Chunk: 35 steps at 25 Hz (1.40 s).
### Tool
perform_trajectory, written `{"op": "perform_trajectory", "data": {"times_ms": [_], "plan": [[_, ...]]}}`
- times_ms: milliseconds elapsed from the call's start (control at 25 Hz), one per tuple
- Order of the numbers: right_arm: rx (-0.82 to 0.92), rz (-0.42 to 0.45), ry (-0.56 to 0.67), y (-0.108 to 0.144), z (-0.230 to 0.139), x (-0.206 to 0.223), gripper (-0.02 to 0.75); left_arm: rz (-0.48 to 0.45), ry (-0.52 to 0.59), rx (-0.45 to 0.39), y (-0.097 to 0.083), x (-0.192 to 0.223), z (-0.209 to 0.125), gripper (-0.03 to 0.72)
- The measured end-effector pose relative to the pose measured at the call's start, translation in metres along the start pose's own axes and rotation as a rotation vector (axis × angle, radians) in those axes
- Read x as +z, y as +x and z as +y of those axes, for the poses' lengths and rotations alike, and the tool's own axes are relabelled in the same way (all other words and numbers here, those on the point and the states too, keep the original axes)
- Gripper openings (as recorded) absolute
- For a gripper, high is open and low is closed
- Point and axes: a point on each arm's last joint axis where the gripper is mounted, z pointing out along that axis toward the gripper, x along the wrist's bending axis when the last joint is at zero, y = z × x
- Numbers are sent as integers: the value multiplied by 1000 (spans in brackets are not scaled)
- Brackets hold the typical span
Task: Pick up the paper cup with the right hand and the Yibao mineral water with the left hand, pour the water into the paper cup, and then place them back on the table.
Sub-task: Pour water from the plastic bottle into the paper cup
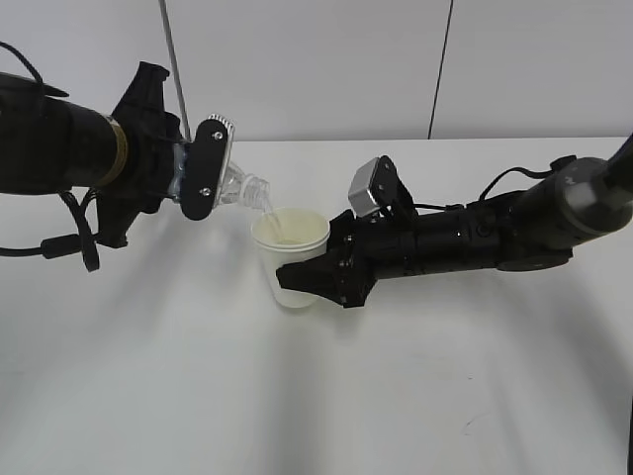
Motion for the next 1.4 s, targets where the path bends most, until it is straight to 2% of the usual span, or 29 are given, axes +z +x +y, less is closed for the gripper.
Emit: {"op": "perform_trajectory", "data": {"times_ms": [400,1080,1400], "plan": [[0,0,0,0,0,0,521,3,1,9,0,0,0,348],[-2,1,4,0,0,0,521,4,-8,-41,0,-1,3,347],[-1,-2,4,0,0,0,521,3,-23,-227,0,-1,4,347]]}}
